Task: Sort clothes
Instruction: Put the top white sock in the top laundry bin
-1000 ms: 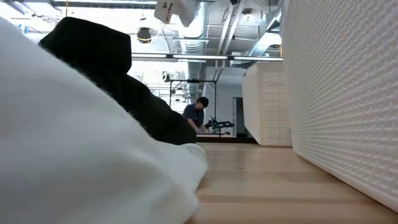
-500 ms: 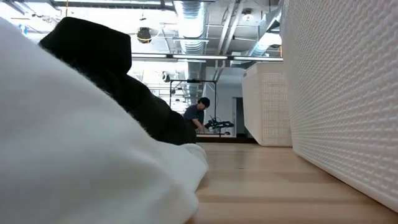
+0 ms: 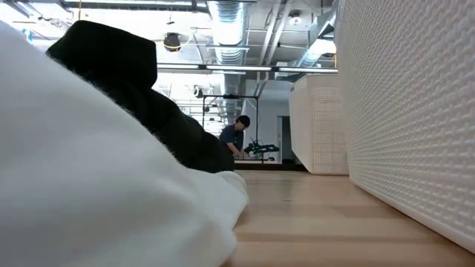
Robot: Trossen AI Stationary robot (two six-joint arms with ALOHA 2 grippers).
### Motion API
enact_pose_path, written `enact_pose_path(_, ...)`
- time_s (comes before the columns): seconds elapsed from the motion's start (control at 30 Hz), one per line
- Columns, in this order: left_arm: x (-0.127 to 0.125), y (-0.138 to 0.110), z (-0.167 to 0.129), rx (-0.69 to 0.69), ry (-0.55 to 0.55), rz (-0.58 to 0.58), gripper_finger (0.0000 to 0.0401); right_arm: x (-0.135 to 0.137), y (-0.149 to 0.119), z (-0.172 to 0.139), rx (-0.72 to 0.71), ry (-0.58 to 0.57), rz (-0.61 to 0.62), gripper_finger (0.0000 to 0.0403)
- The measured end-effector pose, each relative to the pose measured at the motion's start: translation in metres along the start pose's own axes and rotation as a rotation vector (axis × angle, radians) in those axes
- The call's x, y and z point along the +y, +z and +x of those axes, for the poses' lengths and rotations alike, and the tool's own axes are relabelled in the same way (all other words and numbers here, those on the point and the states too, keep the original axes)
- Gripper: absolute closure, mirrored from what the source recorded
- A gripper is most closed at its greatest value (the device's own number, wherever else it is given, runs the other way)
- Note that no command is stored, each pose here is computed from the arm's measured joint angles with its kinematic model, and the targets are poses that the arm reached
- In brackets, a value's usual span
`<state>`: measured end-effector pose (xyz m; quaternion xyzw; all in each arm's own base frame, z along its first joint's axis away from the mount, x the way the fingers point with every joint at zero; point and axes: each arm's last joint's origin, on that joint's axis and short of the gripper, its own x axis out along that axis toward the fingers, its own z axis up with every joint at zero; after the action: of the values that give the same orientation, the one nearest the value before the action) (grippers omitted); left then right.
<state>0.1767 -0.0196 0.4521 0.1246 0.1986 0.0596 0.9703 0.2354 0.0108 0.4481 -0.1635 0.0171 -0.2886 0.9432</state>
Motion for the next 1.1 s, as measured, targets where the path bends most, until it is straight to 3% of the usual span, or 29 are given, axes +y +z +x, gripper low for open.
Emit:
enact_pose_path(0.43,-0.021,-0.004,0.005,0.075,-0.035,0.072,0.0154,-0.039,-0.023,-0.015,0.218,-0.095,-0.025,0.0403)
enact_pose_path(0.63,-0.022,-0.012,0.003,0.157,-0.050,0.070,0.0154,-0.056,-0.046,-0.012,0.400,-0.171,-0.038,0.0403)
enact_pose_path(1.1,-0.024,-0.015,0.006,0.198,-0.048,0.009,0.0154,-0.097,-0.093,-0.014,0.792,-0.310,0.004,0.0403)
